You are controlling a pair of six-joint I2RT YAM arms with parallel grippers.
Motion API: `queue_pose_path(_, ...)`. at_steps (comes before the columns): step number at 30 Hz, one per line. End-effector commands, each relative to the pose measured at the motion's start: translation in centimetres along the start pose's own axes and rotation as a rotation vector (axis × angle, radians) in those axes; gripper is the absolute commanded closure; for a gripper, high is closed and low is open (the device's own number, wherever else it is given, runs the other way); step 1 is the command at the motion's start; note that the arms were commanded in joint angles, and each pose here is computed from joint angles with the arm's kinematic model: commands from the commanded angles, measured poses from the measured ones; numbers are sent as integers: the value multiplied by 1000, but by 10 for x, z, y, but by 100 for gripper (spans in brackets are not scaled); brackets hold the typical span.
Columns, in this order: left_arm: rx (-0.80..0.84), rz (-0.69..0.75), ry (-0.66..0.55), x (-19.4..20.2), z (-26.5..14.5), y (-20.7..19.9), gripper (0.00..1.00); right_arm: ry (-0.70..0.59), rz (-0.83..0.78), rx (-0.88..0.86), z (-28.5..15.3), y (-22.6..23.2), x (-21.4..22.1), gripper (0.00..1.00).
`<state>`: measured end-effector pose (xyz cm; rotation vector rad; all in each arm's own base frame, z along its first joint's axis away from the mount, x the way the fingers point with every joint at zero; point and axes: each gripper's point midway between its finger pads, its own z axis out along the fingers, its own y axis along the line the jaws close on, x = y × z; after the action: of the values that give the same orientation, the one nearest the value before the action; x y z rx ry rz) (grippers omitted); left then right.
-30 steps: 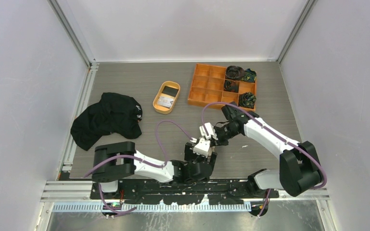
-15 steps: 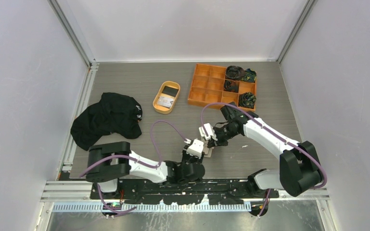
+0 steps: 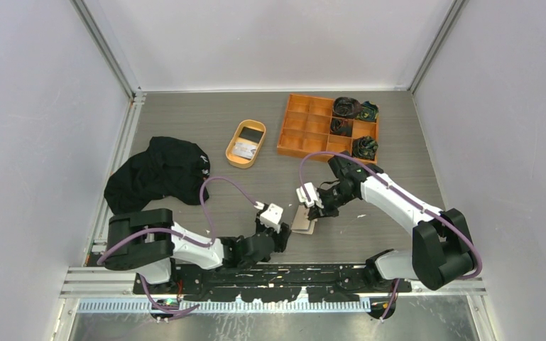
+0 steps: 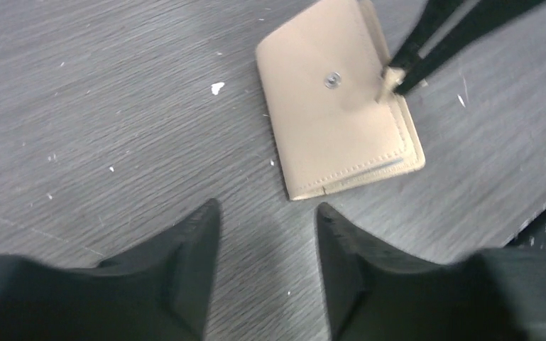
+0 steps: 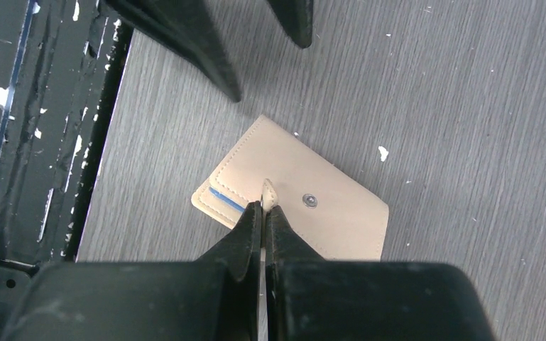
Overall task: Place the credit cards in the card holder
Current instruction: Open the card holder at the center of the board.
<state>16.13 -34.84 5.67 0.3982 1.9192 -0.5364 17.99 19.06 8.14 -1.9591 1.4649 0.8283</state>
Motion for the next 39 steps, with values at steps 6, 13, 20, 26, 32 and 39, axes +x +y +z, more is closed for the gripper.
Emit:
queue_pose_path(6,307,33,-190,-42,-26,-35,8,-60,-27,3,-5,-3,-16,98)
queue_pose_path(13,388,128,-206,-35,-29,-43,2,-58,3,-19,-3,-1,-13,98)
queue_pose_path(20,365,284,-249,-30,-22,-36,4,-62,6,-36,-3,1,-14,98)
queue_pose_path(26,413,203,-282,-22,-17,-46,4,-54,3,-85,-9,9,-15,98)
queue_pose_path(32,435,92,-250,-19,-22,-49,5,-57,9,-92,-13,9,-14,98)
queue_pose_path(39,301,116,-37,-10,-21,-35,8,-62,14,-64,-19,4,-15,97)
